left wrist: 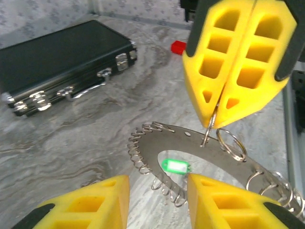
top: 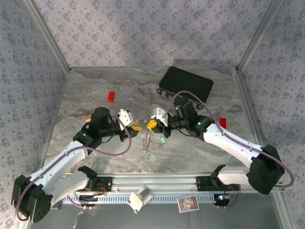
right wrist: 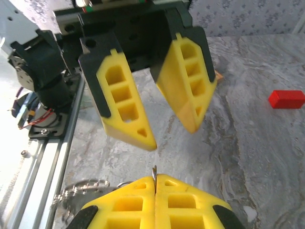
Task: Put the keys on the keyring
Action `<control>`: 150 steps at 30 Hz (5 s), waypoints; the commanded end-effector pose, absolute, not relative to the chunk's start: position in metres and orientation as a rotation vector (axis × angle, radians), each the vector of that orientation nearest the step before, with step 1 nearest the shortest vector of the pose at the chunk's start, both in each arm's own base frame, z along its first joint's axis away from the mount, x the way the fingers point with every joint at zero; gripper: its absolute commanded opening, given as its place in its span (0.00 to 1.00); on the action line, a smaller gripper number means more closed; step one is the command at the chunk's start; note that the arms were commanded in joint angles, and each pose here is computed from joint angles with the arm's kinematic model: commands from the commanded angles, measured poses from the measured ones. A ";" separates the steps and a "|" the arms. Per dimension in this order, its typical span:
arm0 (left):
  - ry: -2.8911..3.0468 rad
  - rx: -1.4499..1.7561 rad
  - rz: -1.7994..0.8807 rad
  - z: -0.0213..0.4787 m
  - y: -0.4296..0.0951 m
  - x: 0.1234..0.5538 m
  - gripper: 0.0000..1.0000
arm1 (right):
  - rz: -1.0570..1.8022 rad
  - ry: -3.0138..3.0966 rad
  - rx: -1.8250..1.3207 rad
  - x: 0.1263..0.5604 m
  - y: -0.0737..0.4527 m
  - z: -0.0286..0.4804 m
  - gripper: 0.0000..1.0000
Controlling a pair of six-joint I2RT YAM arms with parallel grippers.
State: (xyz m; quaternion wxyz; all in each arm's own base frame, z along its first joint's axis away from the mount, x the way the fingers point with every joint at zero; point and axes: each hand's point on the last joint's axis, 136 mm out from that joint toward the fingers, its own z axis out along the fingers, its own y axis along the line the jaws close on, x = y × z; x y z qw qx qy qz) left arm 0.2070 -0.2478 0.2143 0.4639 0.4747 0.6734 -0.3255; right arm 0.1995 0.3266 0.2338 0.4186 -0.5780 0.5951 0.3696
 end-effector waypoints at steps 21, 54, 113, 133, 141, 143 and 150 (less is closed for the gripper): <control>1.448 1.351 -0.948 0.223 -0.274 0.177 0.26 | 0.984 1.397 -1.464 0.190 0.340 0.252 0.00; 1.555 1.605 -0.330 0.207 -0.267 0.187 0.00 | 0.621 1.403 -1.470 0.189 0.308 0.210 0.35; 1.539 1.632 -0.515 0.210 -0.271 0.168 0.00 | 0.654 1.275 -1.517 0.175 0.329 0.217 0.23; 1.514 1.626 -0.589 0.223 -0.280 0.164 0.00 | 0.669 1.276 -1.509 0.176 0.337 0.211 0.03; 1.548 1.422 -0.676 0.232 -0.276 0.174 0.30 | 0.762 1.277 -1.454 0.178 0.325 0.211 0.00; 1.545 1.311 -0.719 0.229 -0.275 0.177 0.35 | 0.811 1.267 -1.432 0.177 0.323 0.214 0.00; 1.456 1.080 -0.810 0.225 -0.268 0.176 0.41 | 0.915 1.244 -1.421 0.172 0.320 0.221 0.00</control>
